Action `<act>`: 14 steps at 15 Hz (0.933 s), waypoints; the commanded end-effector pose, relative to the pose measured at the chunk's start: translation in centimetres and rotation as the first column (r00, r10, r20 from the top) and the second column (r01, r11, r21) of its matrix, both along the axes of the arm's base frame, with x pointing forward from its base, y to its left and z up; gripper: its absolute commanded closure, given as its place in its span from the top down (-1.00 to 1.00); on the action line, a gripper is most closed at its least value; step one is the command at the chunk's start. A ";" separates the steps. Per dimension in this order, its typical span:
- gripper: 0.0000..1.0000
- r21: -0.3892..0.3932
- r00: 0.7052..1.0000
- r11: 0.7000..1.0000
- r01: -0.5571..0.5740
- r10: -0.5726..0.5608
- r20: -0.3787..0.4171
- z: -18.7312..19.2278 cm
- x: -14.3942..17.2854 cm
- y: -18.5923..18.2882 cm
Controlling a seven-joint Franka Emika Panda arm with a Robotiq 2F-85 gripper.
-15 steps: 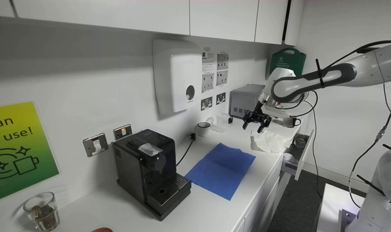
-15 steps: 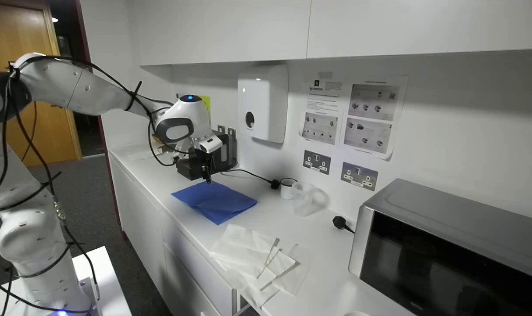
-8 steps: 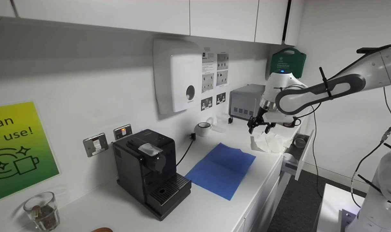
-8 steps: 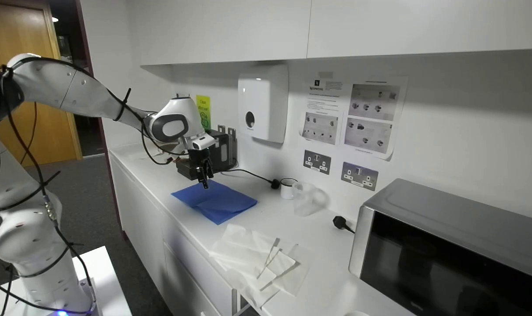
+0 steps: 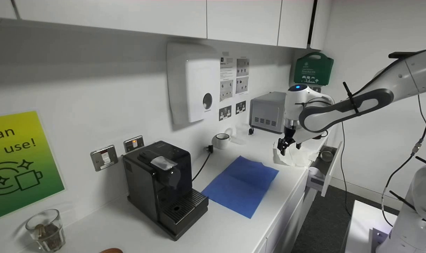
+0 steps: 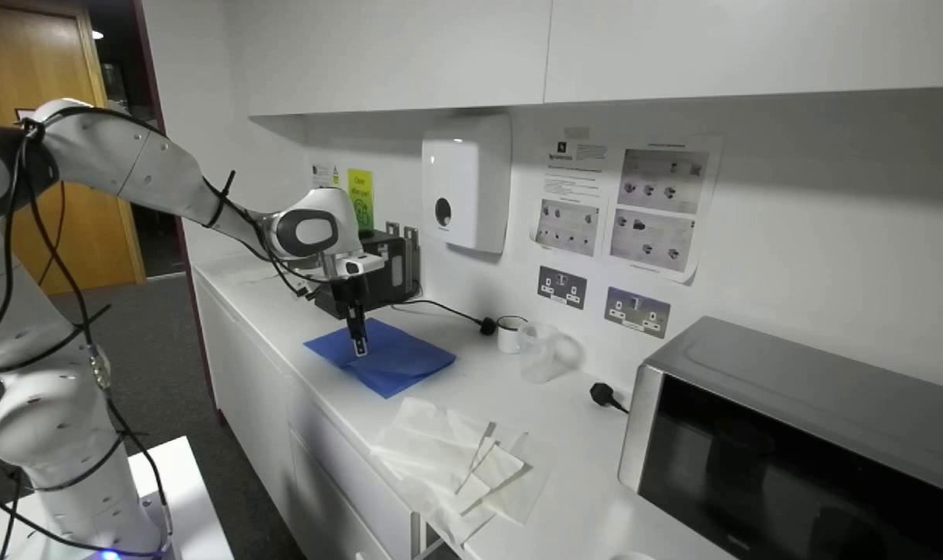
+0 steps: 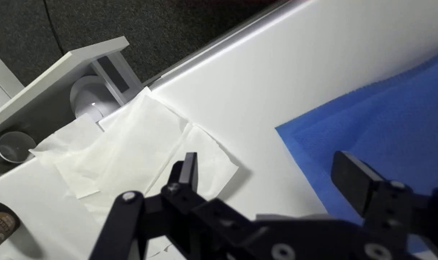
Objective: Unfold the blue placemat, place the white napkins on the mat then fold the mat in half
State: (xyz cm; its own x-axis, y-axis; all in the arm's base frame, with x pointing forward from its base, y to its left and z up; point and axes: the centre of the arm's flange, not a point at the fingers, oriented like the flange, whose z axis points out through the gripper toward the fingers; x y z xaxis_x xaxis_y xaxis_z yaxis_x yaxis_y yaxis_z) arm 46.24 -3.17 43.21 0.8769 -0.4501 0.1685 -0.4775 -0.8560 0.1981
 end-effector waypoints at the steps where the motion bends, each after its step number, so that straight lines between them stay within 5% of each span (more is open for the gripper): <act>1: 1.00 -0.014 0.980 0.985 -0.173 0.171 -0.099 -1.1 0.5 -1.3; 5: 1.00 0.020 0.916 0.933 -0.360 0.358 -0.182 -2.4 1.5 -2.4; 10: 1.00 0.062 0.784 0.820 -0.569 0.564 -0.260 -3.2 2.8 -3.5; 14: 1.00 0.073 0.744 0.786 -0.613 0.606 -0.281 -3.4 3.6 -3.9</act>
